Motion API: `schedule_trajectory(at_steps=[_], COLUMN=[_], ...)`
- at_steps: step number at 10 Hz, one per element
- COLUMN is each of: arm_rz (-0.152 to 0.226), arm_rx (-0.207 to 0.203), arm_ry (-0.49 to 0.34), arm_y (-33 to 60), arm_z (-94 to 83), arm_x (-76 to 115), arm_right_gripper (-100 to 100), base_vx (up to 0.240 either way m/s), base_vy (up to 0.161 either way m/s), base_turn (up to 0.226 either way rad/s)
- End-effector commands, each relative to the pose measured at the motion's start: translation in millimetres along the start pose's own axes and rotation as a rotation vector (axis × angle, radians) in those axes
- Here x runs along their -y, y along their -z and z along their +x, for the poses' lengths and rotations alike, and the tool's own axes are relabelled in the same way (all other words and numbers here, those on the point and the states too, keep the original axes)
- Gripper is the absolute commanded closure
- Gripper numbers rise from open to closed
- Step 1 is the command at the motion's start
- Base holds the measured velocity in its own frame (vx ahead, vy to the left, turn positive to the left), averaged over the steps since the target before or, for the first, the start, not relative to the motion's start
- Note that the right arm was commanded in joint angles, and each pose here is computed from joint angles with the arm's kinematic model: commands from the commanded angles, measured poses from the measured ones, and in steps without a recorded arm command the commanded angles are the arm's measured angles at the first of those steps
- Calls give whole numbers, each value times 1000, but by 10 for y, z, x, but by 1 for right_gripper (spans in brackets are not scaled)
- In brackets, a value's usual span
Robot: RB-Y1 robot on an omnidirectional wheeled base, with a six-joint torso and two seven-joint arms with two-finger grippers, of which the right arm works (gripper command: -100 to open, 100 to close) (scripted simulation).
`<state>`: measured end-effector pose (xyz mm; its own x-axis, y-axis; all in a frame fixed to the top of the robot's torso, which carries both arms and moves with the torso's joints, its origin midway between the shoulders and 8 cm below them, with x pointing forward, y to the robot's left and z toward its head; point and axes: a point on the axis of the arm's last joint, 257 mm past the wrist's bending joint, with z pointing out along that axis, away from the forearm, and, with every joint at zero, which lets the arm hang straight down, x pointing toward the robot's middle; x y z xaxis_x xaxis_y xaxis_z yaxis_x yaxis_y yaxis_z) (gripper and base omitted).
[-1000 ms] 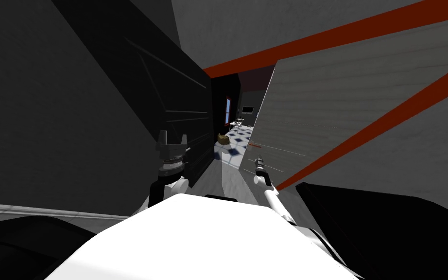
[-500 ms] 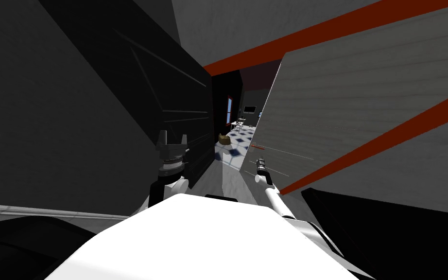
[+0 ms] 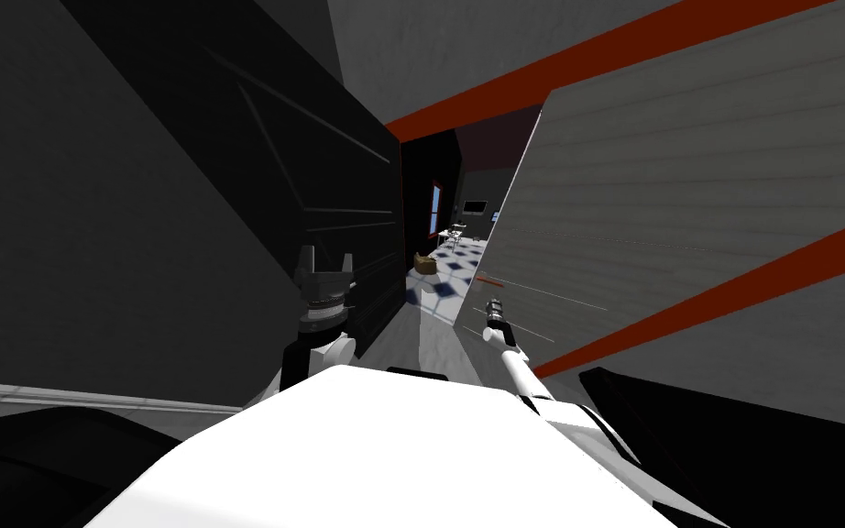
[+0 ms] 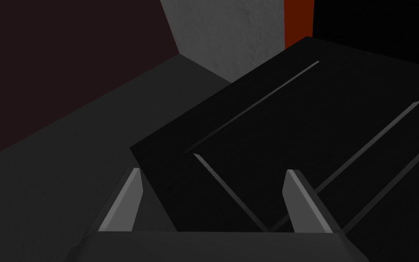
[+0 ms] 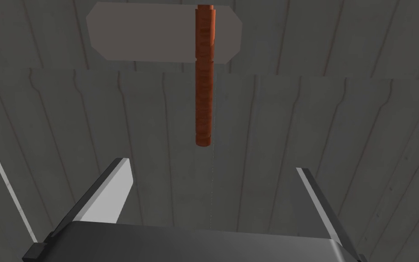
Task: Pull the door open
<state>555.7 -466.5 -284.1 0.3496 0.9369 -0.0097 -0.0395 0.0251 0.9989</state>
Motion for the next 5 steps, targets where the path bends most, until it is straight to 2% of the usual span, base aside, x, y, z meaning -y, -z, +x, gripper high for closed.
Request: schedule_trajectory(at_steps=[1, 5], arm_rz=[9, 33], arm_rx=[15, 52], arm_ry=[-2, -6], arm_y=[-41, -115], arm_z=[-58, -223], arm_x=[18, 70], arm_right_gripper=[-100, -100], base_vx=[57, 65], base_vy=[-14, -25], base_turn=[41, 46])
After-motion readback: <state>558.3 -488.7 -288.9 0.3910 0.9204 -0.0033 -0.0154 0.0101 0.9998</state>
